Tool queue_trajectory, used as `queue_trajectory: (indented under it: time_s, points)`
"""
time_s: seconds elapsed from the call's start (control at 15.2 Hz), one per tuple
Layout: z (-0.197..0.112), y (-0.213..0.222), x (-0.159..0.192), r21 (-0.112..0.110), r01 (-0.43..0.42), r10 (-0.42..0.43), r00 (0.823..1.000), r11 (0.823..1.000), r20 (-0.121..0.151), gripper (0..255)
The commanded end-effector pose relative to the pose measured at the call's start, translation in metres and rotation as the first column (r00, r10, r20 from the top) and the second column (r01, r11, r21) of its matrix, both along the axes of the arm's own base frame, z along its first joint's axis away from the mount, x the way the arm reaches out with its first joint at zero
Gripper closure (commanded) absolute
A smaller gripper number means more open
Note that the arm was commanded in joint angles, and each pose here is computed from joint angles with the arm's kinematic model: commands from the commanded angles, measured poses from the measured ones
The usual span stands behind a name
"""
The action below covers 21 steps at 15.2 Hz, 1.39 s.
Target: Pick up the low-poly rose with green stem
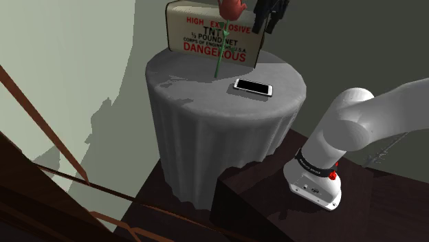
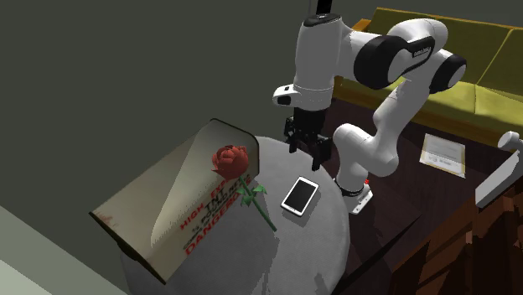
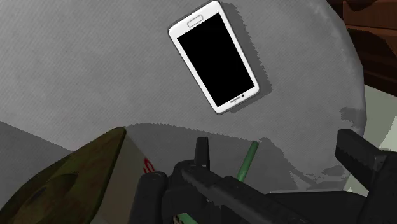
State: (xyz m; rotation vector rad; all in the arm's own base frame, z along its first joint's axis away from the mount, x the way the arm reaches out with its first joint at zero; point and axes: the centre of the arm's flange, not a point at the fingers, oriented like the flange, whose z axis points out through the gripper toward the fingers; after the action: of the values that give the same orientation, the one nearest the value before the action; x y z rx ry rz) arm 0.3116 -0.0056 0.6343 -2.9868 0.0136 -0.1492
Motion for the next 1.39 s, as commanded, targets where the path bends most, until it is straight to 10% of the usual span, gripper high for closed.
queue_trajectory:
  time_s: [0.0, 0.79, 1.32]
  points:
    - [0.0, 0.0, 0.0, 0.0, 0.0, 0.0, 1.0, 1.0, 0.0, 0]
    - [0.027, 0.056, 0.155, -0.253, 0.223, -0.232, 0.973, 0.941, -0.002, 0]
    - [-0.013, 0.056, 0.155, -0.253, 0.223, -0.232, 0.973, 0.941, -0.002, 0]
